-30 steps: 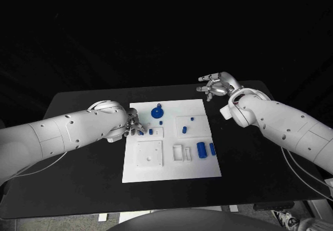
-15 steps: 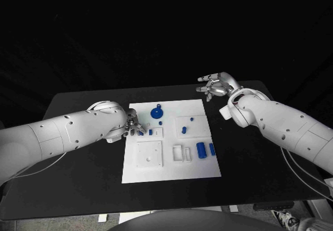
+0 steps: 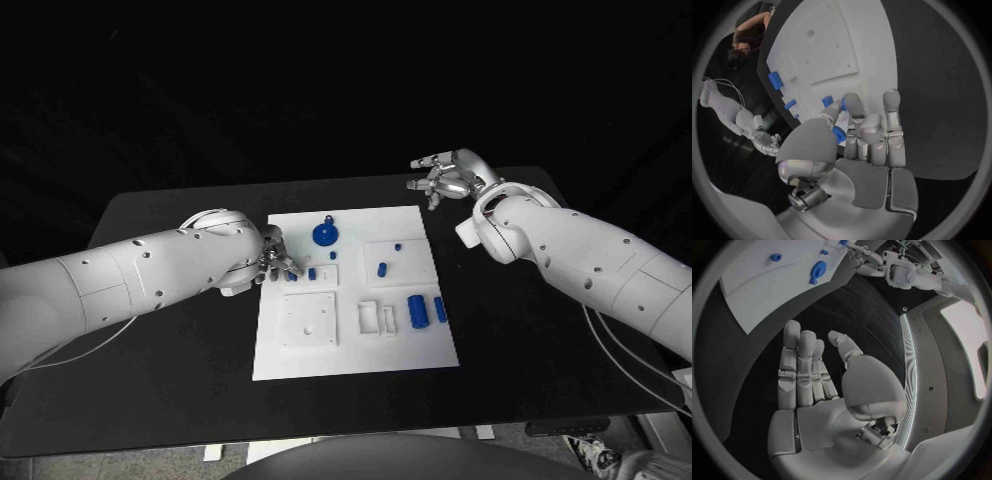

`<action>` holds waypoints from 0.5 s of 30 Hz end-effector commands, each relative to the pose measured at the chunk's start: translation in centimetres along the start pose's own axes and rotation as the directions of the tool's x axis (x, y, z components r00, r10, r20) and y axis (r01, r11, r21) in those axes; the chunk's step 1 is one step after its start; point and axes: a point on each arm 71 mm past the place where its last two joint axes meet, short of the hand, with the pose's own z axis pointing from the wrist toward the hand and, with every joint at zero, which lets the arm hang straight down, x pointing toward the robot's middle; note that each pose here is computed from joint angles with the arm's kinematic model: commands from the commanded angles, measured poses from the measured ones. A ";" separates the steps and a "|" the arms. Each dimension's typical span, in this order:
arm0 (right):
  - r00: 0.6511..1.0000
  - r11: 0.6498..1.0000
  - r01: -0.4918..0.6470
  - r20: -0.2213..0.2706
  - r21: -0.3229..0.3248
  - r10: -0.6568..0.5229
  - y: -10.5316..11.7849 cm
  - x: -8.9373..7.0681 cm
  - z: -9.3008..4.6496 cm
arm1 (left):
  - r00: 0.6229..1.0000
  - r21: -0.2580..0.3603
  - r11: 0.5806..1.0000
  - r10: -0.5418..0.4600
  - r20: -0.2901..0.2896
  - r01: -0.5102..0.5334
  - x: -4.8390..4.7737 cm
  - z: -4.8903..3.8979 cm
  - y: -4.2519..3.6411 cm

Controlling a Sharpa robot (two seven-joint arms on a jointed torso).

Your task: Assemble the parts on the task board

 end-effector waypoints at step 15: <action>1.000 1.000 0.000 -0.002 -0.011 0.000 0.1 0.1 0.0 | 1.000 -0.005 1.000 0.010 -0.003 -0.010 0.07 0.11 0.05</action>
